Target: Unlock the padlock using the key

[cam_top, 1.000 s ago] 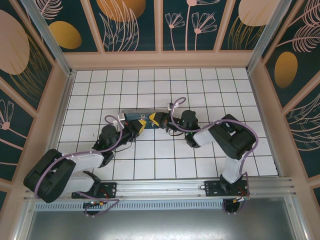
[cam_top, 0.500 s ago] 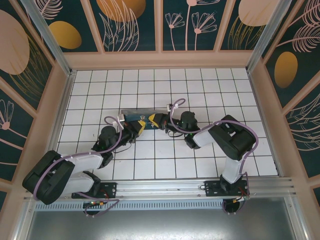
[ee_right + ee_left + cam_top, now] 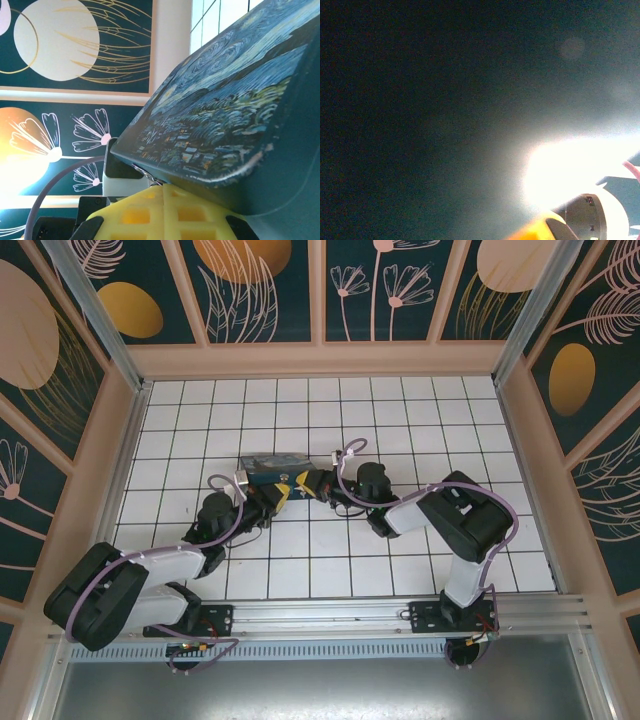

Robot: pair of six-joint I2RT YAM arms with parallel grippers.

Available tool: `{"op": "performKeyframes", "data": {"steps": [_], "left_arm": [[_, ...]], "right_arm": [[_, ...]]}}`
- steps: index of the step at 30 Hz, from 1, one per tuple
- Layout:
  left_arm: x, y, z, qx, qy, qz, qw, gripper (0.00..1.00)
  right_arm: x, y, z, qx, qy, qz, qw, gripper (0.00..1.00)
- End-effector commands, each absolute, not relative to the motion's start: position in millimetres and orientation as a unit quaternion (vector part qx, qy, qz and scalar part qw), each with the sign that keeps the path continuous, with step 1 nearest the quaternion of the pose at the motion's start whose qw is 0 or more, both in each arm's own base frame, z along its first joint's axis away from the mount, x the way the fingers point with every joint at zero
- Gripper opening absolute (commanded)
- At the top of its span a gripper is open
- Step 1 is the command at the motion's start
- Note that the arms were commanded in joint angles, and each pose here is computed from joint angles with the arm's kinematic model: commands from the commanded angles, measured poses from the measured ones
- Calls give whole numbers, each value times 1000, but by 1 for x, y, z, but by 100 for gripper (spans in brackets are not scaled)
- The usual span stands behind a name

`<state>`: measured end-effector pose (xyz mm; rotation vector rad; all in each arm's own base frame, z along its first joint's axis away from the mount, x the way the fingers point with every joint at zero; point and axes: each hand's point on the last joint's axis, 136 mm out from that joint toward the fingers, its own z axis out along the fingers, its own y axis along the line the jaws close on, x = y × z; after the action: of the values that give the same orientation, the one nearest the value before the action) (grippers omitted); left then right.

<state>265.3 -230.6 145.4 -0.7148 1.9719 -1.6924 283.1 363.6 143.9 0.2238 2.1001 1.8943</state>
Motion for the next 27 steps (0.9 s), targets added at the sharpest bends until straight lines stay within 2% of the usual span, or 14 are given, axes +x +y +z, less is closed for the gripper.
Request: {"op": "performKeyframes", "data": {"steps": [1, 5, 12, 19, 27], "left_arm": [[242, -254, 221, -143, 654, -707, 230, 0], [250, -256, 189, -165, 702, -657, 219, 0], [261, -244, 147, -193, 745, -591, 243, 0], [268, -239, 124, -206, 758, -563, 256, 0], [275, -239, 93, -209, 773, -539, 260, 0]], "right_arm": [[277, 355, 72, 133, 801, 574, 108, 0], [278, 357, 83, 124, 793, 585, 113, 0], [283, 350, 84, 126, 801, 573, 122, 0], [280, 343, 75, 135, 805, 565, 117, 0], [276, 336, 95, 128, 806, 560, 139, 0]]}}
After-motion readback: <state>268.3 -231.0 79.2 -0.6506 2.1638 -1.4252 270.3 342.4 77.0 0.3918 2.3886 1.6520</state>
